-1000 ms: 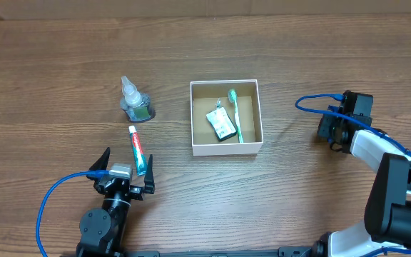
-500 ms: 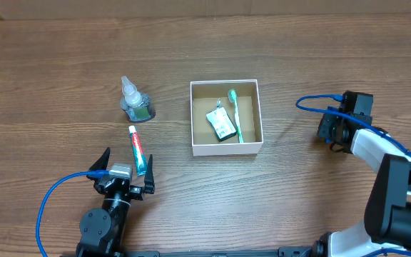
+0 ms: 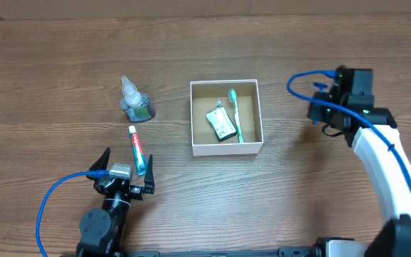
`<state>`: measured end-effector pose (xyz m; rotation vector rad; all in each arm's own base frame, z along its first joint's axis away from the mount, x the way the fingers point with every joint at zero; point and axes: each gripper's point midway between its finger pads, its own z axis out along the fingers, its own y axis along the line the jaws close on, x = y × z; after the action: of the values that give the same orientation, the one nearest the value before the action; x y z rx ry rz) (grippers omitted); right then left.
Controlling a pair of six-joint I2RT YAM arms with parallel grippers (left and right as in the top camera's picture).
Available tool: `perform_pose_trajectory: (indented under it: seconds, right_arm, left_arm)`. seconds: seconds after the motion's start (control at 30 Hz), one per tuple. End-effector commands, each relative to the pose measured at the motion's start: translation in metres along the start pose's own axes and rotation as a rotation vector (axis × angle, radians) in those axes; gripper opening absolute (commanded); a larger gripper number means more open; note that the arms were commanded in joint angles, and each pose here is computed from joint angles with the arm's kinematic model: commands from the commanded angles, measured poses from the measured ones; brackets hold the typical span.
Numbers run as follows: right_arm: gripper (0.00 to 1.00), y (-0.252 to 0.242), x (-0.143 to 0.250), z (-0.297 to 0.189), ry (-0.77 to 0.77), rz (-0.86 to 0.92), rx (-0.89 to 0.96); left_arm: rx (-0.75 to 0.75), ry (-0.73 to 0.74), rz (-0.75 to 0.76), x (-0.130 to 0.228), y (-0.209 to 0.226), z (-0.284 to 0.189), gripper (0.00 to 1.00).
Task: Pack container
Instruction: 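Carry the blue razor into the box and open the right gripper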
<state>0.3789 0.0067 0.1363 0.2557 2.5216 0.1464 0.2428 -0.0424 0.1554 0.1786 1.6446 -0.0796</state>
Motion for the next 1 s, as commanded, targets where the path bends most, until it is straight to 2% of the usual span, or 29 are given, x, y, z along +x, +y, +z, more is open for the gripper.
perform_pose_trajectory:
  seconds: [0.0,0.3,0.5,0.97]
  right_arm:
    - [0.04,0.050,-0.009,-0.027,-0.058,-0.053,-0.102]
    - [0.04,0.137,0.030,-0.044,-0.021,-0.229,-0.250]
    - [0.04,0.144,0.039,-0.032,0.002,-0.257,-0.224]
    - [0.04,0.154,0.044,0.028,0.036,-0.260,-0.209]
  left_arm:
    - [0.003,-0.010,0.011,-0.001,0.000,0.000,1.00]
    - [0.003,-0.010,0.011,-0.001,0.000,0.000,1.00]
    - [0.003,-0.010,0.011,-0.001,0.000,0.000,1.00]
    - [0.003,-0.010,0.011,-0.001,0.000,0.000,1.00]
